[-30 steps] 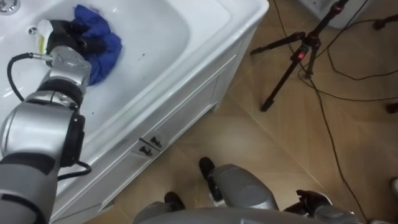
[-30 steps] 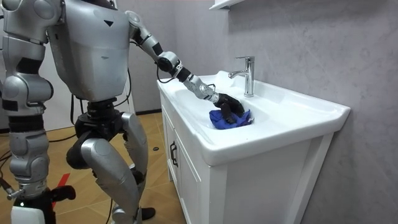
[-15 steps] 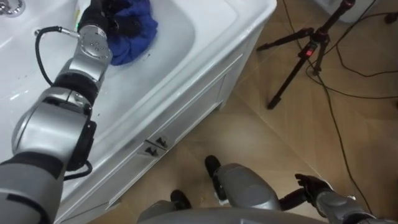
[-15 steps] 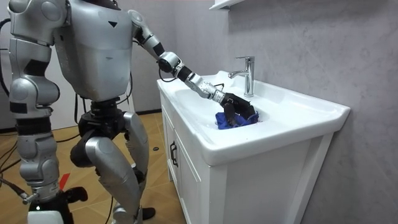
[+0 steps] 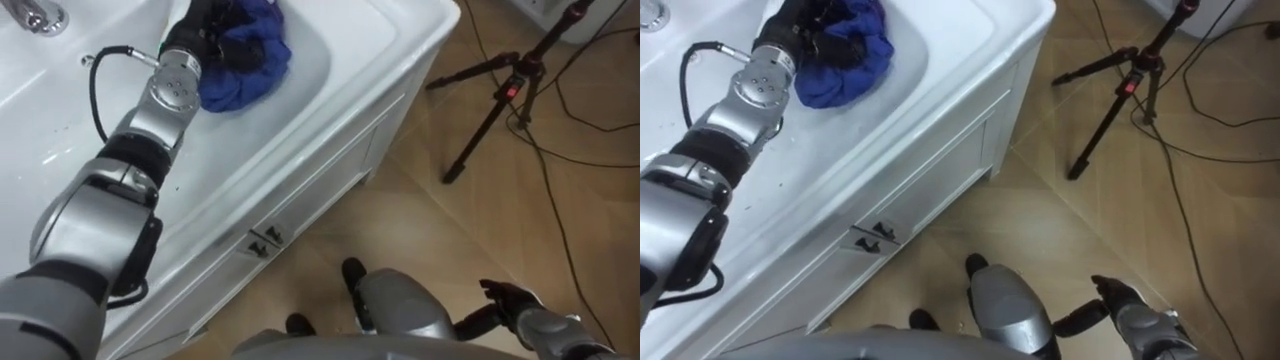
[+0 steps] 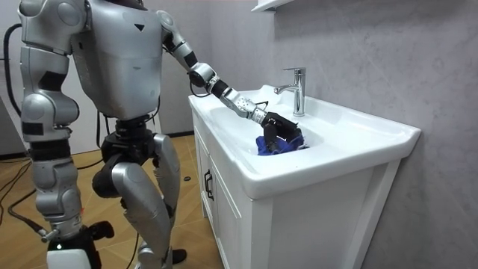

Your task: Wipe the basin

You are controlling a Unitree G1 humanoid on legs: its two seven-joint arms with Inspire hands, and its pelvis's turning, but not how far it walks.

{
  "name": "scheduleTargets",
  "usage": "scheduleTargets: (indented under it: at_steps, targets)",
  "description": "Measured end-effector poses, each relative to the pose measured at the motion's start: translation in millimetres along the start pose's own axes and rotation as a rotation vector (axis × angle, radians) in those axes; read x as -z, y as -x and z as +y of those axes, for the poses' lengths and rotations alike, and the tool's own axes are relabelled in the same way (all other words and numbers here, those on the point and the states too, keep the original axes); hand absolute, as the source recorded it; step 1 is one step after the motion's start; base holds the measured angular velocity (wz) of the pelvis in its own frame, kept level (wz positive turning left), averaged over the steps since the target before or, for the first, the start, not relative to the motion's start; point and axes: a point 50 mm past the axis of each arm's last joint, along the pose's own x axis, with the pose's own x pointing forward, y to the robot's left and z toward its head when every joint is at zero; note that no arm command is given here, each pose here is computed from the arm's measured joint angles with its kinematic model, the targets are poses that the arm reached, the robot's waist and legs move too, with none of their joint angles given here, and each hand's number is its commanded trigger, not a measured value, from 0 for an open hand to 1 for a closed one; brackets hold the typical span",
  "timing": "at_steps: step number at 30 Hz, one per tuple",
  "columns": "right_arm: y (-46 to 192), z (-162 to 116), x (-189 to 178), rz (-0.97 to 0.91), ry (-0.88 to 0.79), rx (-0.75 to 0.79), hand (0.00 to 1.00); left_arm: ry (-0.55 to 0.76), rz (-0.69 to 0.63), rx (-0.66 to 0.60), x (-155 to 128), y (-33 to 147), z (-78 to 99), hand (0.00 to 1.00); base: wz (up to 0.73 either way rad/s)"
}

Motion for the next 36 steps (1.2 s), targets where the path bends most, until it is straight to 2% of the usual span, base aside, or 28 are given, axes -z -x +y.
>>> scheduleTargets:
  at_steps: [8, 15, 19, 23, 30, 36]
  targets:
    - [0.3, 2.7, 4.9, 0.022, -0.008, -0.006, 0.00, 0.025, 0.010, 0.052, 15.1, 9.8, -10.2, 1.00, -0.03]
    - [1.8, 5.7, 17.0, 0.069, -0.030, 0.024, 0.00, 0.003, 0.097, 0.131, 43.8, 23.2, -26.5, 1.00, 0.01]
    - [2.5, 4.2, 20.8, 0.080, -0.065, 0.035, 0.00, -0.044, 0.126, 0.152, 52.8, 28.3, -34.1, 1.00, 0.00]
    - [4.0, 4.7, 29.4, 0.103, -0.095, 0.042, 0.00, -0.143, 0.136, 0.174, 64.0, 35.4, -39.1, 1.00, -0.05]
    - [6.5, 2.4, 38.0, 0.110, -0.164, 0.072, 0.00, -0.242, 0.148, 0.191, 74.5, 41.9, -40.7, 1.00, -0.04]
    - [10.6, 8.3, 53.9, 0.134, -0.213, 0.082, 0.00, -0.236, 0.221, 0.171, 97.7, 55.4, -37.9, 1.00, -0.05]
